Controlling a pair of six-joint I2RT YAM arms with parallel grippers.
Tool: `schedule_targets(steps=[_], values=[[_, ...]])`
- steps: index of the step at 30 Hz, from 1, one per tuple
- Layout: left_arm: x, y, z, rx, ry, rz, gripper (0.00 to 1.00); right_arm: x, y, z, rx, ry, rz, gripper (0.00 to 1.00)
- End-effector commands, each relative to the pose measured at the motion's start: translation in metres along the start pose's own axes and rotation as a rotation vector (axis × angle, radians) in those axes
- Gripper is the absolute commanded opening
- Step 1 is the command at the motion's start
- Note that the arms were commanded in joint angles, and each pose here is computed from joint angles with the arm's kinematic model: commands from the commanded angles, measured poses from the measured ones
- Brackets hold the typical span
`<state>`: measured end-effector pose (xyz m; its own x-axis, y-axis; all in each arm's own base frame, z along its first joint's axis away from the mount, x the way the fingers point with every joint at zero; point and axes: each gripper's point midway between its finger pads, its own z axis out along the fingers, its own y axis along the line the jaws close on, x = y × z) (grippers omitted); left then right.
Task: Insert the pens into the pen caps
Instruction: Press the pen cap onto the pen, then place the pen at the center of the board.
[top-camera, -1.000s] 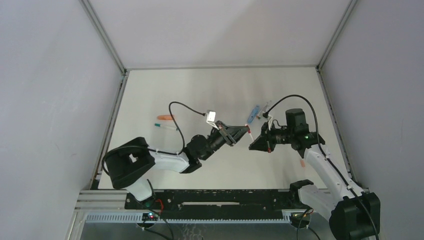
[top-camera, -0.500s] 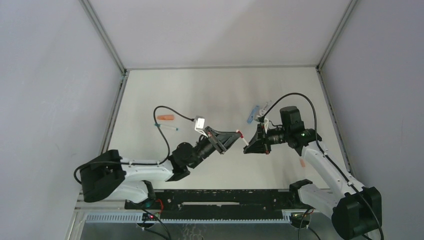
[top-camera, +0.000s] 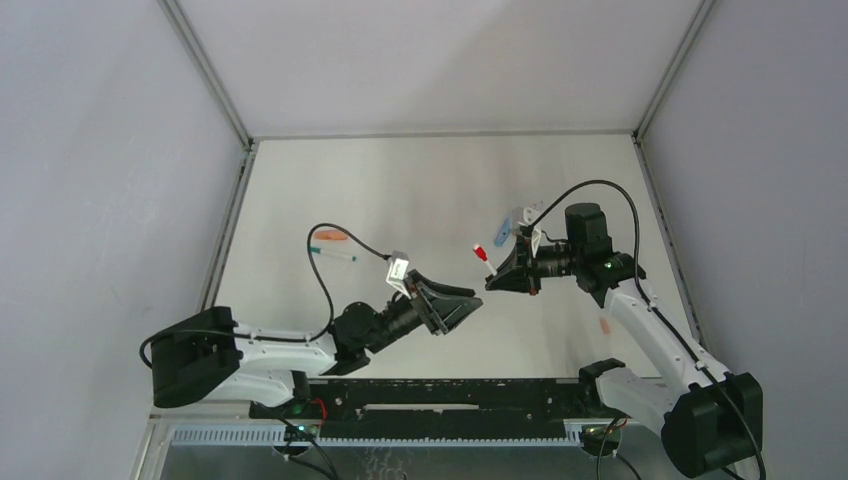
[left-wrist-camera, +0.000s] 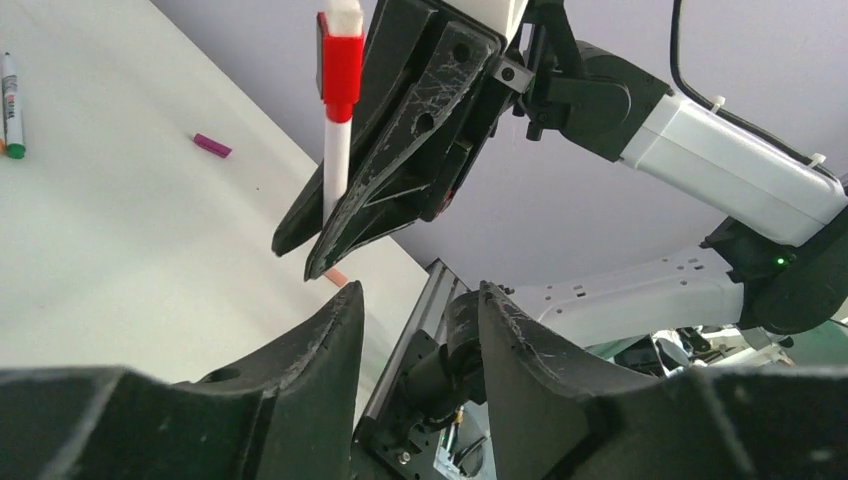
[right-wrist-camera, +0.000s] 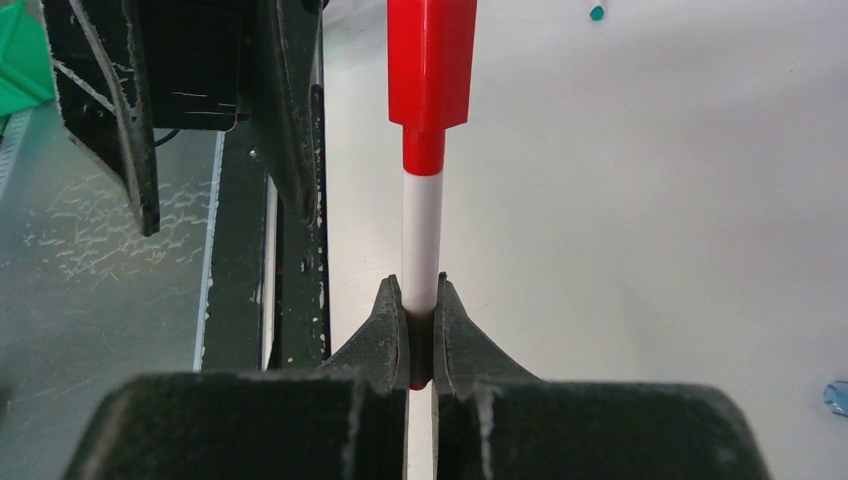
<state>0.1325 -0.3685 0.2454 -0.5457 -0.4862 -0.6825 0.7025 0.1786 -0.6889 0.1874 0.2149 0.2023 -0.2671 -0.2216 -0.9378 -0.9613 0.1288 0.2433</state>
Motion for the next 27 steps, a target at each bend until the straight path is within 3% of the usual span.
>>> schedule_targets(steps=[1, 8, 12, 15, 20, 27], values=[[-0.018, -0.013, -0.012, 0.088, -0.09, 0.069, 0.5, -0.021, -0.001, -0.002, -0.006, -0.038, -0.067, 0.0], [-0.025, -0.015, -0.016, 0.135, -0.143, 0.215, 0.54, -0.021, 0.008, -0.004, -0.057, -0.045, -0.067, 0.0], [-0.035, -0.008, -0.016, 0.09, -0.187, 0.262, 0.77, -0.021, 0.009, -0.007, -0.082, -0.061, -0.044, 0.0], [-0.041, -0.002, -0.013, 0.056, -0.211, 0.294, 0.86, -0.022, 0.011, -0.008, -0.093, -0.068, -0.039, 0.0], [-0.046, 0.004, 0.003, 0.044, -0.218, 0.283, 0.84, -0.023, 0.012, -0.008, -0.107, -0.072, -0.03, 0.0], [-0.048, 0.004, 0.025, 0.064, -0.214, 0.257, 0.72, -0.022, 0.013, -0.008, -0.114, -0.074, -0.022, 0.0]])
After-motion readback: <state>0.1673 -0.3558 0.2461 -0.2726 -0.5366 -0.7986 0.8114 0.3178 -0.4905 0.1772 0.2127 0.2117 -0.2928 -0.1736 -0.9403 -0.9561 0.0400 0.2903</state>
